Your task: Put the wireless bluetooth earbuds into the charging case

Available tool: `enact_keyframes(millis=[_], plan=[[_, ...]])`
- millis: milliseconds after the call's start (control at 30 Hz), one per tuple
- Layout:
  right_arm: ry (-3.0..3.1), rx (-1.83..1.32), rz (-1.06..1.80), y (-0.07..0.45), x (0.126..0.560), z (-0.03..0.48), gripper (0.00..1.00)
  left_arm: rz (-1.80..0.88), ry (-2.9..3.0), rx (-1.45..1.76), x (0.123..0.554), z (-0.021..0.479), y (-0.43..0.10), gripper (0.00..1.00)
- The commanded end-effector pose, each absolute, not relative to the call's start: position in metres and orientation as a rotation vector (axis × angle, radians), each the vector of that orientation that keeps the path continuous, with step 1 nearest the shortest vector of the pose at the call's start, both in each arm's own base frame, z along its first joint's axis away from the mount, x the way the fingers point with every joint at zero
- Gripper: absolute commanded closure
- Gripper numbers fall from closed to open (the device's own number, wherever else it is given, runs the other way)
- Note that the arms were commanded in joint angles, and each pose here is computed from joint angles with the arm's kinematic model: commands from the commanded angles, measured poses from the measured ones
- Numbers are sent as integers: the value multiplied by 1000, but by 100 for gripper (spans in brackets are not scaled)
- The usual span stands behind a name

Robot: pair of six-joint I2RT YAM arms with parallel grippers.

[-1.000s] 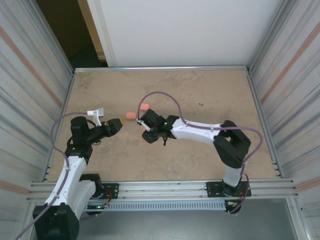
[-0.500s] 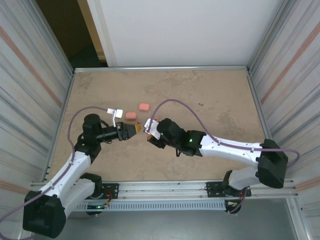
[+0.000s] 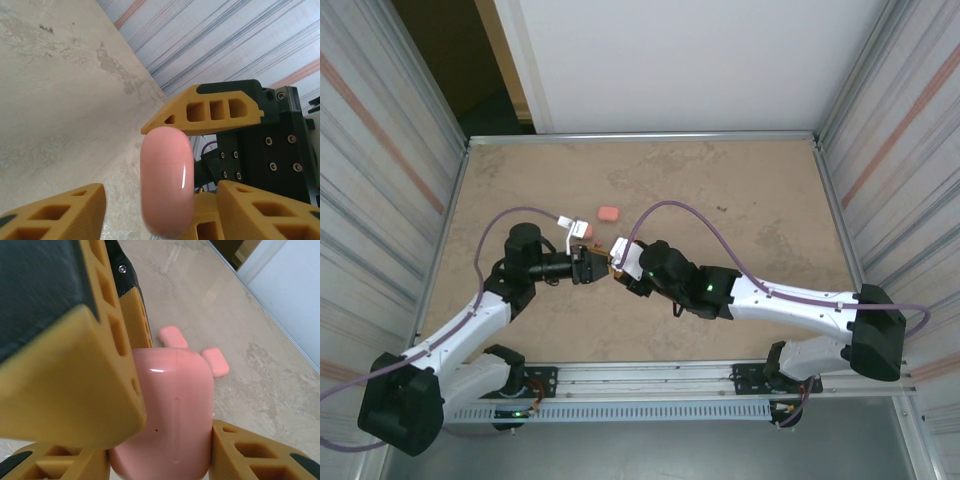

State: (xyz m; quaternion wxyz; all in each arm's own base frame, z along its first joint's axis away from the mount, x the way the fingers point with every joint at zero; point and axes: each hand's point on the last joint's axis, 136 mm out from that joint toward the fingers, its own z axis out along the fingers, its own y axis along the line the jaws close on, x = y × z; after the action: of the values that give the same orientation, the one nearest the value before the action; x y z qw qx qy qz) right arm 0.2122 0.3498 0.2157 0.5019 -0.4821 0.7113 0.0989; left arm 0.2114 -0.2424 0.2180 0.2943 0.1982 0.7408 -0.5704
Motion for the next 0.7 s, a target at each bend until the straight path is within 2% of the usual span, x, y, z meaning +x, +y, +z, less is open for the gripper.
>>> enact_keyframes(millis=[0,333,533,667], plan=[[1693,-1138,225,350,214,224,53,-1498,1898,592,214,234,-247,50],[1702,-1151,231,352,213,221,52,-1492,1909,594,217,229,-249,79],[1749,-1127,325,349,210,222,41,-1473,1889,589,218,232,-247,88],[1771,-1098,424,343,207,228,29,-1446,1867,580,219,234,-245,93]])
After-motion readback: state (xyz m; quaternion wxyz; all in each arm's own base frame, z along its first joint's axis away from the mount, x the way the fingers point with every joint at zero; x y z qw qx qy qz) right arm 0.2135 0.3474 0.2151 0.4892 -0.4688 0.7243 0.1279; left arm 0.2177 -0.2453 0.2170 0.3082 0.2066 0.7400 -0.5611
